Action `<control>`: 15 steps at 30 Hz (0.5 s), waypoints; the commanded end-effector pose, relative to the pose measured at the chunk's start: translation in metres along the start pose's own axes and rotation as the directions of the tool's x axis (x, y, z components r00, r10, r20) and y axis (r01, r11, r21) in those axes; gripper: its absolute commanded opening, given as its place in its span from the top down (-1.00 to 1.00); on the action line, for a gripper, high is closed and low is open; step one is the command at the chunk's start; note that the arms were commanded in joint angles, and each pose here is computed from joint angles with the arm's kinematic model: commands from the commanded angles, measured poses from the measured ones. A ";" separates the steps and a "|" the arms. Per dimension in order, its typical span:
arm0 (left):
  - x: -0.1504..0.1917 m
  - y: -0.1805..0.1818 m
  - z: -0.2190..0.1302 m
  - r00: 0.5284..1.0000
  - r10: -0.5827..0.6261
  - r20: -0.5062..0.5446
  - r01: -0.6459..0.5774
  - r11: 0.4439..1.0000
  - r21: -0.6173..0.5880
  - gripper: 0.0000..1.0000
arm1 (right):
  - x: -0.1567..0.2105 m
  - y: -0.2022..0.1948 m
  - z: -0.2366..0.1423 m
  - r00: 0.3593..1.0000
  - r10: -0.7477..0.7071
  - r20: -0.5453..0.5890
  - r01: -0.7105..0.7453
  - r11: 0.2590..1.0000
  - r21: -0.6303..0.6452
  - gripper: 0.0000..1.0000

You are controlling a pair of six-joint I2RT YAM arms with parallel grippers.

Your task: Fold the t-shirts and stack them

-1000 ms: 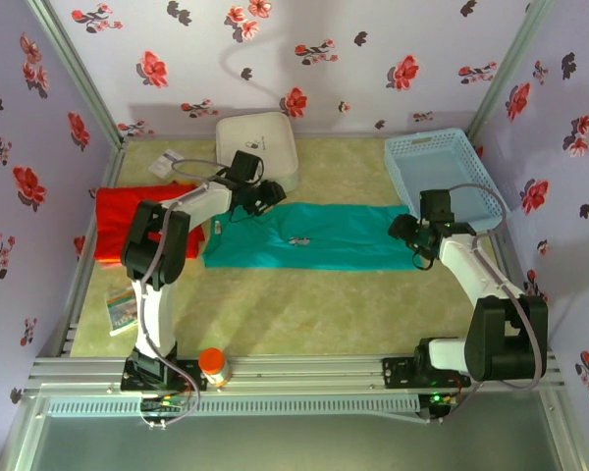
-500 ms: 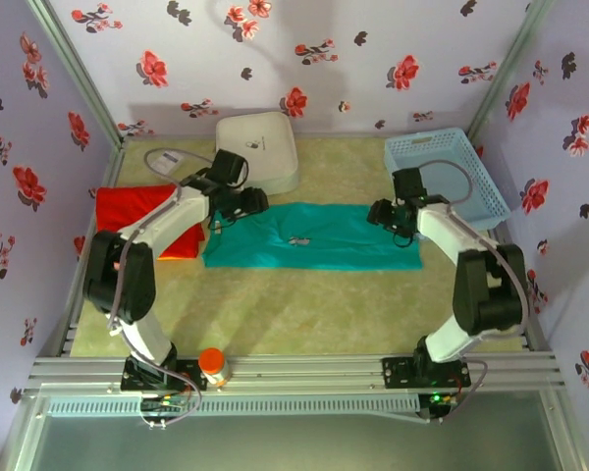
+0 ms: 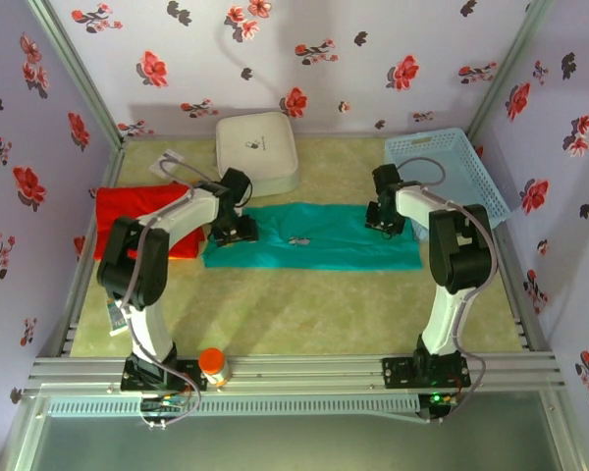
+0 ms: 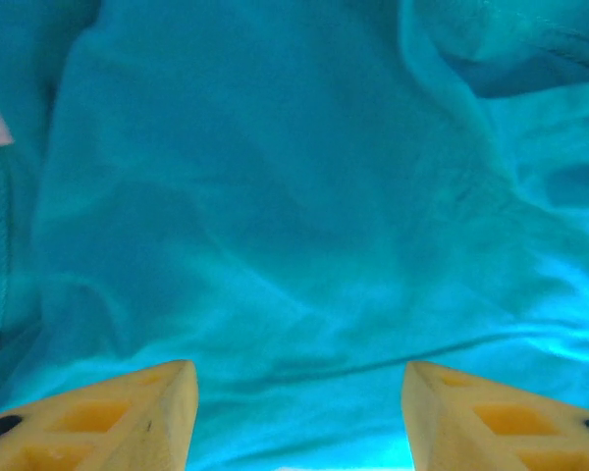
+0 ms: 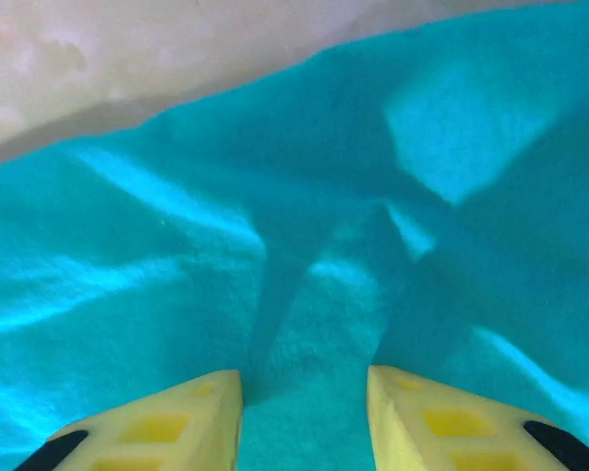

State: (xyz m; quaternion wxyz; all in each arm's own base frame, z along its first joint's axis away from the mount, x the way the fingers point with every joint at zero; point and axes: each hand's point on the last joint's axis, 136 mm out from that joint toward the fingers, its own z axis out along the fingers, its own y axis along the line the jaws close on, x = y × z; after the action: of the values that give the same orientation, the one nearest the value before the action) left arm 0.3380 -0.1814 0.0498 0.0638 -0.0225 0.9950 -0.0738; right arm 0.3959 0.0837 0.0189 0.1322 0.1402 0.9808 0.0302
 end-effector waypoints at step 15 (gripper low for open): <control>-0.011 -0.072 0.040 0.961 0.199 -0.191 -0.187 0.979 0.081 -0.10 | 0.158 0.005 -0.040 0.950 -0.124 -0.286 0.129 0.992 -0.002 0.44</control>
State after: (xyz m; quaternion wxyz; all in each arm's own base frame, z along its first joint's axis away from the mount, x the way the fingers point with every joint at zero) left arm 0.3699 -0.2375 0.0251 0.0060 0.0523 0.9952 -0.0826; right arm 0.2824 0.1249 0.0168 0.0408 0.0663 0.9966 0.0270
